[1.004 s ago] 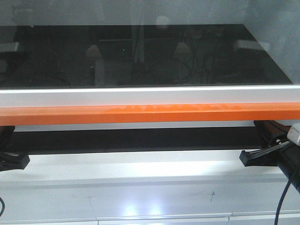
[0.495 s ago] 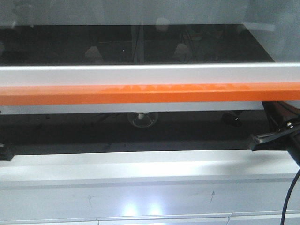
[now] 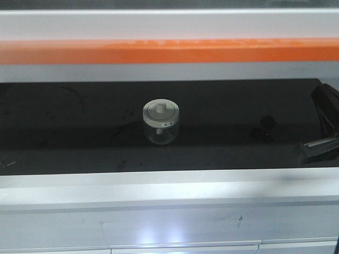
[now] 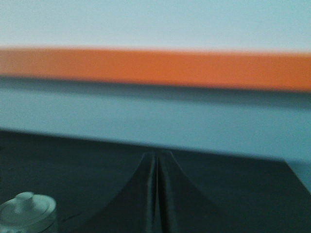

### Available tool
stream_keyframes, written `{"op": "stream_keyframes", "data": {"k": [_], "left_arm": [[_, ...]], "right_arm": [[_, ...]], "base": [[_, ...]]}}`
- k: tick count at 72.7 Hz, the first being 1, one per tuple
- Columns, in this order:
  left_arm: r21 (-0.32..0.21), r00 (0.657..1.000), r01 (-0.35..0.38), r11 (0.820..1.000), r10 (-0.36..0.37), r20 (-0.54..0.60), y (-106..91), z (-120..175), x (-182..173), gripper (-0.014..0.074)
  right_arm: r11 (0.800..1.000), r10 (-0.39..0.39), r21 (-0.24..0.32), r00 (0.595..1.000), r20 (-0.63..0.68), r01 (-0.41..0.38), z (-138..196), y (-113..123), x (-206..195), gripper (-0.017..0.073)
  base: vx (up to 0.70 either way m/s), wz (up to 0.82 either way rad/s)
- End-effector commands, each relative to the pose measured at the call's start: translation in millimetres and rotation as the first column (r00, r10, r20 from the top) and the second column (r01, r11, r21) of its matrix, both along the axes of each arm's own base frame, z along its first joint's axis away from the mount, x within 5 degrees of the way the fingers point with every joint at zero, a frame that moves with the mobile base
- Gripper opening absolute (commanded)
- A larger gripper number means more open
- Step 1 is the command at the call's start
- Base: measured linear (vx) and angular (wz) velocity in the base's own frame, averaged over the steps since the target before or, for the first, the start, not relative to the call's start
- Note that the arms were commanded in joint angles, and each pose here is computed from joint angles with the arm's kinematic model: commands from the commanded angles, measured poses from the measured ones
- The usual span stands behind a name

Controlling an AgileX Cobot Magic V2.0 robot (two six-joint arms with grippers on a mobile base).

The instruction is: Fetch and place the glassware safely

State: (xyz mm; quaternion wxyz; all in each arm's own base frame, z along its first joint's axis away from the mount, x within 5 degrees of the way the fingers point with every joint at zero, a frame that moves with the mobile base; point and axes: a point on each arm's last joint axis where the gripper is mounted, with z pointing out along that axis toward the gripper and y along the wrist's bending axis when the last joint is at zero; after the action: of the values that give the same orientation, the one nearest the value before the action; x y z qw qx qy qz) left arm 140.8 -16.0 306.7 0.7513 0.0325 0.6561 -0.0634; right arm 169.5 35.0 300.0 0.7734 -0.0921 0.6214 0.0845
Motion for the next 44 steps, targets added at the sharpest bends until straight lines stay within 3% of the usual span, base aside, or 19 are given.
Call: {"op": "stream_keyframes", "data": {"k": [1, 10, 26, 44], "left_arm": [[-0.031, 0.996, 0.015, 0.999, -0.013, 0.09, -0.3, 20, -11, -0.0007], [-0.063, 0.999, 0.003, 0.998, 0.0, 0.052, 2.4, 20, -25, -0.0007], [-0.046, 0.996, -0.048, 0.998, 0.044, -0.078, 8.3, 10, -48, -0.0007], [-0.019, 0.987, -0.086, 0.996, 0.083, -0.134, 14.3, 1, -79, -0.0007]], "right_arm": [[0.999, 0.029, 0.04, 0.997, 0.065, -0.032, 19, 0, -11, -0.0001], [0.999, 0.018, 0.043, 0.999, 0.04, -0.02, 23, -3, -26, -0.0001], [0.999, -0.052, 0.005, 0.996, -0.073, 0.052, 20, -13, -52, -0.0001], [0.993, -0.115, -0.01, 0.984, -0.134, 0.114, 15, -23, -84, -0.0001]], "base": [[0.0, 0.0], [0.0, 0.0], [0.0, 0.0], [0.0, 0.0]]}}
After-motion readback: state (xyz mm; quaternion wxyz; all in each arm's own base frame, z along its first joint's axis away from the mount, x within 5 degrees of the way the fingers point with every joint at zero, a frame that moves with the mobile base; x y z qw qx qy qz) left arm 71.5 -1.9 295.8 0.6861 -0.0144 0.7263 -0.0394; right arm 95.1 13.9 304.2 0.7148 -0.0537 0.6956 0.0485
